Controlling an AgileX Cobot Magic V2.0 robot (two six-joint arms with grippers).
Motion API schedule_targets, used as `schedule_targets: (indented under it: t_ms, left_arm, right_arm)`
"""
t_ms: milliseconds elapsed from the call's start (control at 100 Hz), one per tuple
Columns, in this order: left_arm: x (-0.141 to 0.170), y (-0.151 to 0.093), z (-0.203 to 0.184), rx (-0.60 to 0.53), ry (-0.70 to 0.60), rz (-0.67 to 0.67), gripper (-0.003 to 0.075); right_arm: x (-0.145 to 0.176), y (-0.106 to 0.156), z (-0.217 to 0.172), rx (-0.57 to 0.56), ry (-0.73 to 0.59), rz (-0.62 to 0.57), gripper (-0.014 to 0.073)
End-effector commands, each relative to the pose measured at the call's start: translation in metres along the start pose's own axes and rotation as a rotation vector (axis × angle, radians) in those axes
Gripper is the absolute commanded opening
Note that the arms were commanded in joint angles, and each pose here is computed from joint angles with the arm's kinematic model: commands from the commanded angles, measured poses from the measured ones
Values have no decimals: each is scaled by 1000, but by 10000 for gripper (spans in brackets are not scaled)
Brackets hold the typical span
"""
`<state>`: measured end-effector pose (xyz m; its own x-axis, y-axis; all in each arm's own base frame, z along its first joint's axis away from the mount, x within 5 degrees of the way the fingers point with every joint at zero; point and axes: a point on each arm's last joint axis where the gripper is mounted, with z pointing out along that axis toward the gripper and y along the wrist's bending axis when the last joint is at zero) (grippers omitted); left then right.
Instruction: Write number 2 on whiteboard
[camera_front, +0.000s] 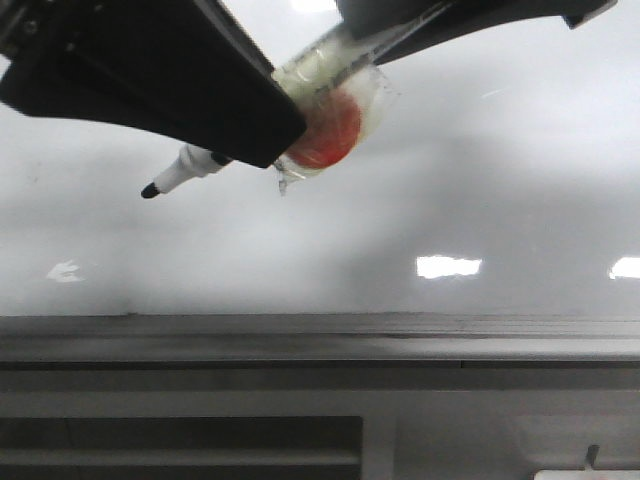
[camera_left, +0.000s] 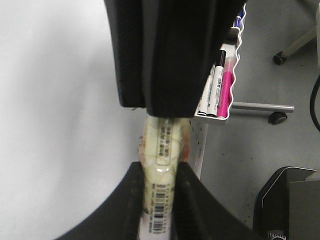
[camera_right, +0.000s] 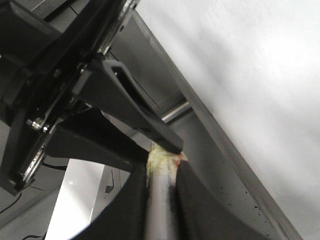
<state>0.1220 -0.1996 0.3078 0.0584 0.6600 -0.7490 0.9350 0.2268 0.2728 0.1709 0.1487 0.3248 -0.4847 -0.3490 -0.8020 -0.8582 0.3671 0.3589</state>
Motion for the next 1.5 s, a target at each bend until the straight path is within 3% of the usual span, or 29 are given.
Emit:
schedule_targets:
  t_ms: [0, 110, 180, 260, 380, 470, 640, 820, 1160, 1490]
  left_arm:
    - [-20, 8, -12, -75, -142, -19, 202]
    - [-22, 10, -19, -96, -170, -31, 461]
    - [-22, 13, -26, -120, -196, -61, 524]
    - [-22, 19, -38, -161, -223, -89, 522]
    - [-19, 28, -64, -230, -286, -183, 462]
    - [-15, 32, -81, -274, -328, -263, 350]
    - [-7, 31, -95, -312, -363, -305, -14]
    - [-7, 31, -97, -327, -403, -324, -20]
    - [-9, 32, -98, -339, -427, -331, -20]
    - [-9, 33, -98, -341, -428, -327, -20]
  right_arm:
    - [-12, 11, -6, -56, -57, -11, -64]
    - [-12, 9, -6, -41, -59, -14, -63]
    - [-12, 11, -8, -29, -67, -21, -53]
    - [-10, 12, -11, -3, -78, -14, -45]
    - [0, 13, -21, 114, -158, -4, -45]
    - [13, 13, -32, 237, -258, 13, -45]
    - [28, 16, -50, 389, -390, 8, -46]
    - [28, 13, -57, 461, -439, -11, -46]
    - [26, -9, -44, 522, -419, 66, -46]
    - [28, -10, -50, 571, -472, 102, -46]
